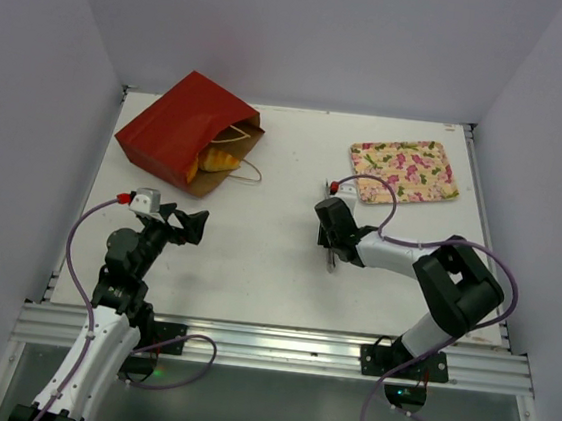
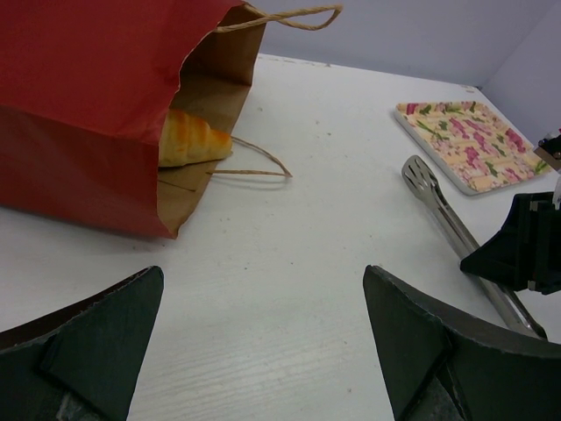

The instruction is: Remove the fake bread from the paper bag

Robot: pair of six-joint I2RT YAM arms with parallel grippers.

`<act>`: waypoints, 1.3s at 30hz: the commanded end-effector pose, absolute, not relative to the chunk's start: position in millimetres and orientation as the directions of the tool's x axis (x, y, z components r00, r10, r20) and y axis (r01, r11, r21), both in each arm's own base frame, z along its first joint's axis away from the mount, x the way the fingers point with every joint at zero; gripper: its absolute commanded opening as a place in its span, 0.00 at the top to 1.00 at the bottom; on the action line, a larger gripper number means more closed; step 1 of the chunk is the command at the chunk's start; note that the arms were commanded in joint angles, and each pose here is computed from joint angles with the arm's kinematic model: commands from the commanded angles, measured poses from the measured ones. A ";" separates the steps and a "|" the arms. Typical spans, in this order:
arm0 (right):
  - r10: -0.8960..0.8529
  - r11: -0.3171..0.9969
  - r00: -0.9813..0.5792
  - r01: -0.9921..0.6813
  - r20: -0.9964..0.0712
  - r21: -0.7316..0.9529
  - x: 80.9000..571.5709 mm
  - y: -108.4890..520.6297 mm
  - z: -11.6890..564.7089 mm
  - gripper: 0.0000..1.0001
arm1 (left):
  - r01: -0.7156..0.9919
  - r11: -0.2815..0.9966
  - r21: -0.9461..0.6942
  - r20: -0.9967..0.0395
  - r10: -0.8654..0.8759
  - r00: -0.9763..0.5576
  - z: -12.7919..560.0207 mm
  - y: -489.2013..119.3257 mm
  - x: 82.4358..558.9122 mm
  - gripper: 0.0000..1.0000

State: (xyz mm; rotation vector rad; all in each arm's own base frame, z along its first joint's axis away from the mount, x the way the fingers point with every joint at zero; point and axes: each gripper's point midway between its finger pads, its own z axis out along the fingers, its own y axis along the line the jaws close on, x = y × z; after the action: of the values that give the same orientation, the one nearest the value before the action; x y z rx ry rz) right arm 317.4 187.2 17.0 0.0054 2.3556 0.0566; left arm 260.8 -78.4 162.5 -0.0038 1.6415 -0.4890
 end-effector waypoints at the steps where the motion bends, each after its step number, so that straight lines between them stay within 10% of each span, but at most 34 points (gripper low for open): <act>1: -0.009 1.000 -0.718 -0.020 -0.696 0.008 313.6 180.7 24.8 0.68 | 0.313 0.900 -0.302 -0.953 -0.284 -0.102 172.9 -81.9 261.3 0.00; 39: -0.102 0.803 -0.663 -0.495 -0.742 0.332 318.8 298.5 138.4 0.59 | 0.322 0.896 -0.305 -0.952 -0.286 -0.108 173.3 -83.9 260.8 0.00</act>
State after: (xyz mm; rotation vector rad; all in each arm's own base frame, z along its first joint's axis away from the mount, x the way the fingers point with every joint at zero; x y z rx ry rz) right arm 311.0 280.1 119.8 -0.3847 2.2903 0.5992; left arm 259.4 -81.7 162.7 0.0125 1.6420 -0.5055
